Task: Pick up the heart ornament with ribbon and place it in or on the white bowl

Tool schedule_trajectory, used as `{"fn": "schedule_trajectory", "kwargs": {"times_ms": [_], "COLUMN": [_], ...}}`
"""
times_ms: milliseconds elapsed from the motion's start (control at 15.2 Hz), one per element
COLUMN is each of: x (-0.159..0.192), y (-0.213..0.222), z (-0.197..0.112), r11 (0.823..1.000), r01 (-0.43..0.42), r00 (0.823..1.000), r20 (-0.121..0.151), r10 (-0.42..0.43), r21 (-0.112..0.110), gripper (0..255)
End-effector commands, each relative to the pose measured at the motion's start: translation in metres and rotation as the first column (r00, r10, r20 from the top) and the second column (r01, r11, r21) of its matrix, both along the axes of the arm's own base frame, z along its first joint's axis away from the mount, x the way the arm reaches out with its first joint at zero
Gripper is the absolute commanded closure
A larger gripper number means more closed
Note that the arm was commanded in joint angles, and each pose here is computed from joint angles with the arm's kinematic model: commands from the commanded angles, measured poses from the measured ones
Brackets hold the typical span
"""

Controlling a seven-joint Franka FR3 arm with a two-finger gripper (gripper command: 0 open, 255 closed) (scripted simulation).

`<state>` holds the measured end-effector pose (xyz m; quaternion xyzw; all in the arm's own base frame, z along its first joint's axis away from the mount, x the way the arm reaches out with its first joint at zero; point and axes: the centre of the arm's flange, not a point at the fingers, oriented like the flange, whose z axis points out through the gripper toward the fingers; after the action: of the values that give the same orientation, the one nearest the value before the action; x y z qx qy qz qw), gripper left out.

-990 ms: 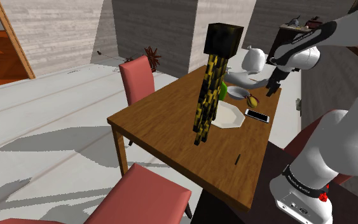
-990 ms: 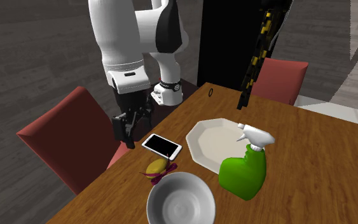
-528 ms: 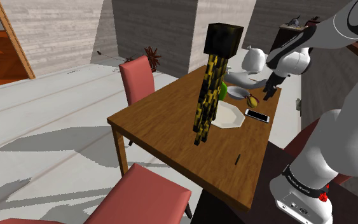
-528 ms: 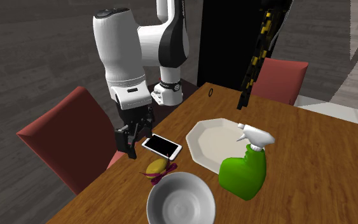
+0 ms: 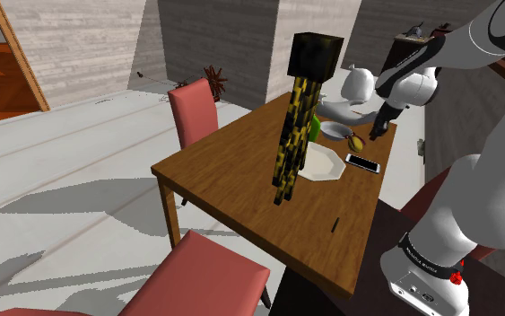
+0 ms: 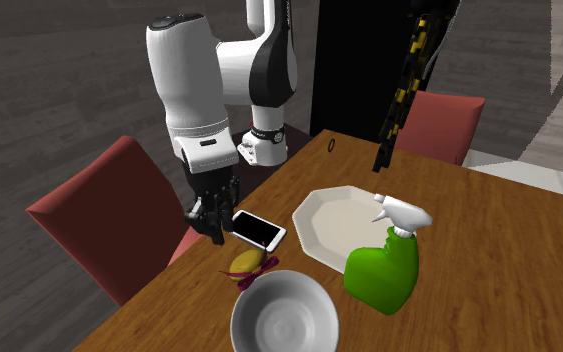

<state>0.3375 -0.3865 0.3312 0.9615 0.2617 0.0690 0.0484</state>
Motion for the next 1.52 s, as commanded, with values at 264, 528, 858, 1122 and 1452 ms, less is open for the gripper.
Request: {"fn": "schedule_trajectory", "kwargs": {"times_ms": [264,528,858,1122,1452], "x": [0.000,0.000,0.059,0.068,0.071], "y": [0.000,0.000,0.066,0.075,0.068], "z": [0.000,0.000,0.005,-0.012,-0.035], "r11": [1.000,1.000,0.873,0.828,0.828], "r01": [0.000,0.000,-0.432,-0.499,-0.499], "r00": [1.000,1.000,0.901,0.866,0.866], "r20": [0.000,0.000,-0.153,-0.187,-0.187], "r10": [0.000,0.000,0.406,0.464,0.464], "r21": [0.000,0.000,-0.226,-0.255,-0.255], "gripper": [255,0,0,0,0]}}
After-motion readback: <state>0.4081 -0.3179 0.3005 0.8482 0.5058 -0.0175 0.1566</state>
